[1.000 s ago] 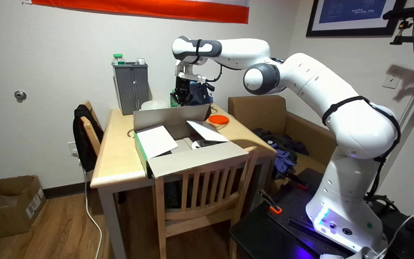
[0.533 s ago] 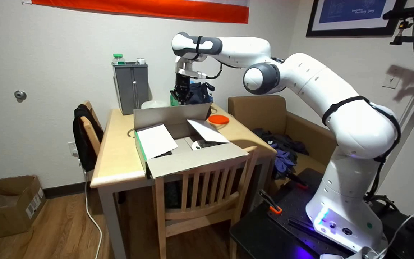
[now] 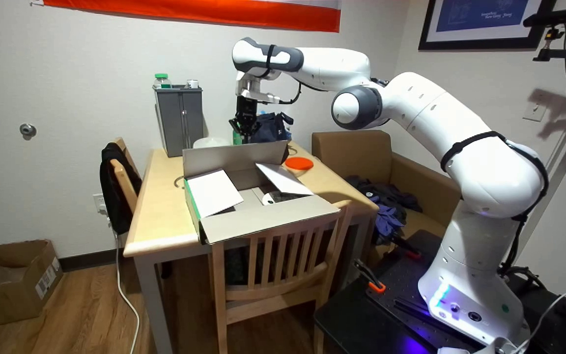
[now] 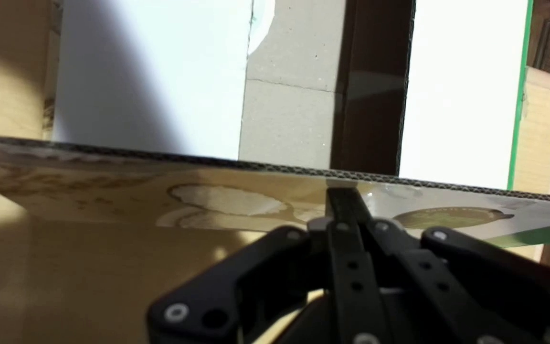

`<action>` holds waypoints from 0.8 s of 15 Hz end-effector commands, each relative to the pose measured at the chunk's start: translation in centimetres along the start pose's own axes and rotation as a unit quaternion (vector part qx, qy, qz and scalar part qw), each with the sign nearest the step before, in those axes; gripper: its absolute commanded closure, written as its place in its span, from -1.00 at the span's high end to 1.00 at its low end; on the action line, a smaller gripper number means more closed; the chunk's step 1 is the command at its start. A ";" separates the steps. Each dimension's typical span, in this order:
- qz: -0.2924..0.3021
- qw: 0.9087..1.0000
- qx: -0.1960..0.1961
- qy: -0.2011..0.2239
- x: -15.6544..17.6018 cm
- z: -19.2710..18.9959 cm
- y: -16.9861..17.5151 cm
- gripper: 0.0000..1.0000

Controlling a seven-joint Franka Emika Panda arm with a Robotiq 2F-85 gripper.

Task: Close three flaps of the box

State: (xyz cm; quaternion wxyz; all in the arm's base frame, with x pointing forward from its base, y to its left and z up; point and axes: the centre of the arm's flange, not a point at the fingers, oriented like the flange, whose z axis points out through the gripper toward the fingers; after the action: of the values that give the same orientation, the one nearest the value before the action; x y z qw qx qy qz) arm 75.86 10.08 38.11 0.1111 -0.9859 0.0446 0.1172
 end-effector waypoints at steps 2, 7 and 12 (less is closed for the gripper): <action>0.000 1.000 -0.013 -0.022 -1.5 -1.3 -1.2 -0.99; 0.006 0.999 -0.012 -0.046 -3.4 0.1 -0.9 -0.99; 0.005 0.997 -0.005 -0.070 -3.6 2.5 -0.3 -0.99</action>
State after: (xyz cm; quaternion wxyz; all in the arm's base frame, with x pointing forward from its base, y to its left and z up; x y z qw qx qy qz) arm 74.72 10.72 37.91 0.1028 -0.9817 0.0364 0.1560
